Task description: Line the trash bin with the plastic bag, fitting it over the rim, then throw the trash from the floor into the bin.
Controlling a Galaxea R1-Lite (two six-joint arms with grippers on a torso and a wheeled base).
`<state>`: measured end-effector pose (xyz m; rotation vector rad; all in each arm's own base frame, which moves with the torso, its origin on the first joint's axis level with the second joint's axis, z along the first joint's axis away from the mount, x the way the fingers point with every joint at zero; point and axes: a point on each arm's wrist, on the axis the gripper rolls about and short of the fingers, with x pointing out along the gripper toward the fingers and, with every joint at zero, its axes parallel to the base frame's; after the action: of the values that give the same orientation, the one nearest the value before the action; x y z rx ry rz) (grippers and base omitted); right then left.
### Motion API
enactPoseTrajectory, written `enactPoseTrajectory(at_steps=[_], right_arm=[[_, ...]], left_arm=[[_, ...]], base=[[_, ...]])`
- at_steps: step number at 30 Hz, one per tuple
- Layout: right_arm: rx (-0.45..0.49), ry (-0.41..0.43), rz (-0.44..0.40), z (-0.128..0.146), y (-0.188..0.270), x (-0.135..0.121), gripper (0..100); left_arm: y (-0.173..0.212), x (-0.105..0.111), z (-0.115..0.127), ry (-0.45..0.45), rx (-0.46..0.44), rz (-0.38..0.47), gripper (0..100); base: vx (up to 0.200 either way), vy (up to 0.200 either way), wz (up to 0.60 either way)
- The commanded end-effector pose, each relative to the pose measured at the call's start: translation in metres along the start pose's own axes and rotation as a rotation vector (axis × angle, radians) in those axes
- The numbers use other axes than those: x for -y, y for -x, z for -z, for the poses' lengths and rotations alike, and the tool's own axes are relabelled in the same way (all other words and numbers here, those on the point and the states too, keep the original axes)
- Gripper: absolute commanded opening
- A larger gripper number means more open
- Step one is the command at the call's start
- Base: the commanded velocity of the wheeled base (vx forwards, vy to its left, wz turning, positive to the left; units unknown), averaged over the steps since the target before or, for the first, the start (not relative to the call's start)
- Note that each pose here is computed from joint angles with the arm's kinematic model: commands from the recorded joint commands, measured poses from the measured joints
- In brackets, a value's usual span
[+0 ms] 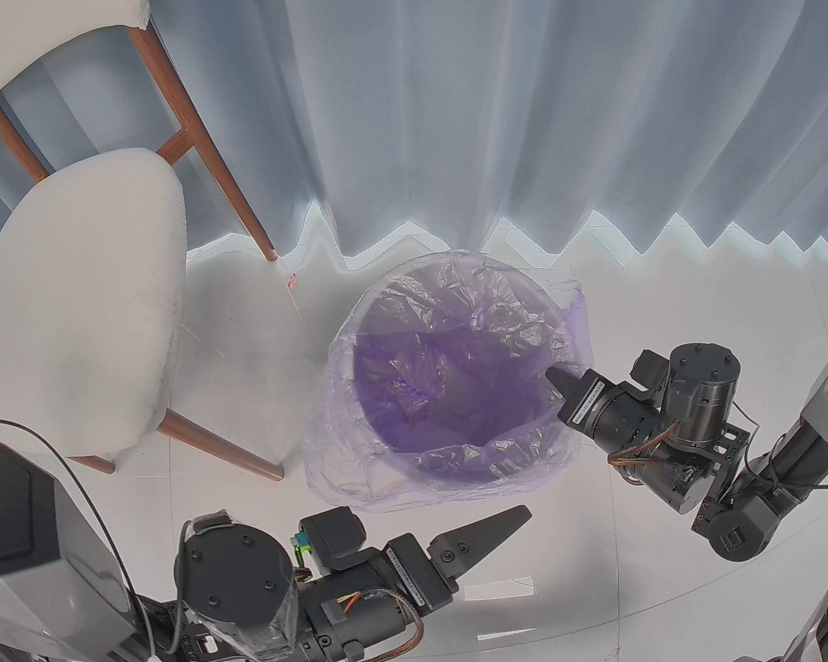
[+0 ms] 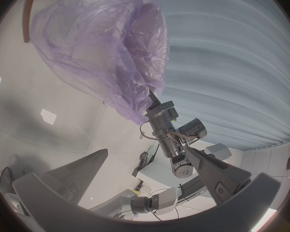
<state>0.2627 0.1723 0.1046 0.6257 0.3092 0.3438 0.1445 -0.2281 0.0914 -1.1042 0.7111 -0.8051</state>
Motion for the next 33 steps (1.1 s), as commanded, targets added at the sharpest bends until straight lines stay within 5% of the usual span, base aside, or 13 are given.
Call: enactPoseTrajectory(at_steps=[1,20,21,33], right_arm=[[-0.005,0.003,0.005,0.002,-0.001,0.001,0],[-0.009,0.006,-0.006,0.004,0.001,-0.002,0],[-0.009,0.006,-0.006,0.004,0.001,-0.002,0],[-0.02,0.012,-0.004,0.006,0.002,-0.002,0]], left_arm=[[-0.005,-0.004,-0.001,0.011,0.004,-0.009,100],[-0.007,-0.011,-0.023,0.098,0.04,-0.015,100],[-0.007,-0.011,-0.023,0.098,0.043,-0.016,0],[-0.003,-0.015,-0.025,0.101,0.05,-0.035,0]], base=[[0.0,0.0,0.0],[0.0,0.0,0.0],[0.0,0.0,0.0],[0.0,0.0,0.0]])
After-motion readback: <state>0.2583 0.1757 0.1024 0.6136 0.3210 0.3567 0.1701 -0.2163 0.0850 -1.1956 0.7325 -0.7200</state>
